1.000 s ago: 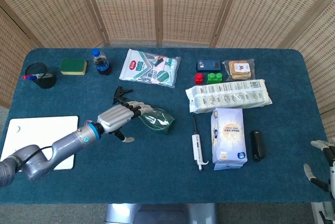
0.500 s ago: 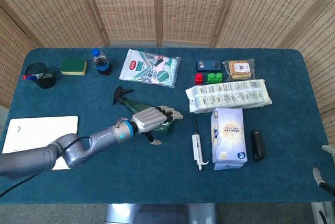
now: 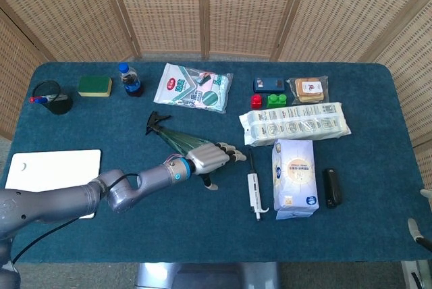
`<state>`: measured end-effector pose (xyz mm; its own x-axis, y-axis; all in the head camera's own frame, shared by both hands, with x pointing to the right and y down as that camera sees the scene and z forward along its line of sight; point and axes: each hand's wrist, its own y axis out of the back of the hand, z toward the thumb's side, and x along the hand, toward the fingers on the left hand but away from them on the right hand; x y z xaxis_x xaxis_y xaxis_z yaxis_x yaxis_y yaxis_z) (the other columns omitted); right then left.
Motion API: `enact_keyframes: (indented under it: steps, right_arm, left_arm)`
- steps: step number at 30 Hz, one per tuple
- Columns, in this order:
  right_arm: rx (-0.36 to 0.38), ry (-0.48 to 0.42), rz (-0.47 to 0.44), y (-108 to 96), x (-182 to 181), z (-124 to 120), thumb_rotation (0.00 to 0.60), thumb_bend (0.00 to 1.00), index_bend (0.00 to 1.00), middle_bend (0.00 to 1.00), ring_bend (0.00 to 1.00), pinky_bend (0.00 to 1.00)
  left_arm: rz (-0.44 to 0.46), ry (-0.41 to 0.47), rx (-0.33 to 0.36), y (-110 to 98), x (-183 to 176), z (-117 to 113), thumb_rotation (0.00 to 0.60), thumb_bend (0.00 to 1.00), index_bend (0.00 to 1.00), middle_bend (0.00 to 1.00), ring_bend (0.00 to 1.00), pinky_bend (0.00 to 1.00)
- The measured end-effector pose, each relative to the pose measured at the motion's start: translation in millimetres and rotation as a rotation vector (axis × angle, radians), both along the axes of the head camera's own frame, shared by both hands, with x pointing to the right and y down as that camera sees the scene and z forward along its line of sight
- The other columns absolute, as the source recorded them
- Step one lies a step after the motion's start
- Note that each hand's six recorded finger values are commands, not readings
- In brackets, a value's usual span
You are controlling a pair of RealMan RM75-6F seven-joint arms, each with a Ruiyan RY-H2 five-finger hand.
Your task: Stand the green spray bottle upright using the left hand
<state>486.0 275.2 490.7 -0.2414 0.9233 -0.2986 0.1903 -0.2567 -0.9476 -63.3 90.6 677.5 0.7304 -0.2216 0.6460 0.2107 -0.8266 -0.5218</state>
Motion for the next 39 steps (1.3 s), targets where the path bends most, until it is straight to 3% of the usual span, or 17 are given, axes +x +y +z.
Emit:
enact_keyframes:
  steps: [6, 25, 39]
  right_arm:
    - [0.002, -0.006, -0.007, -2, -2, 1, 0.600, 0.37, 0.26, 0.28, 0.11, 0.17]
    - [-0.003, -0.024, -0.034, -10, -11, 6, 0.600, 0.36, 0.26, 0.28, 0.11, 0.17]
    - [-0.006, -0.047, -0.068, -17, -21, 13, 0.600, 0.36, 0.26, 0.28, 0.11, 0.17]
  left_arm:
    - [0.021, -0.051, 0.000, 2, -21, 1, 0.600, 0.29, 0.10, 0.23, 0.12, 0.20]
    - [0.031, -0.173, -0.090, 37, -116, -13, 0.600, 0.29, 0.11, 0.29, 0.18, 0.26]
    - [-0.103, -0.262, -0.128, 46, -203, -21, 0.600, 0.29, 0.12, 0.31, 0.18, 0.24]
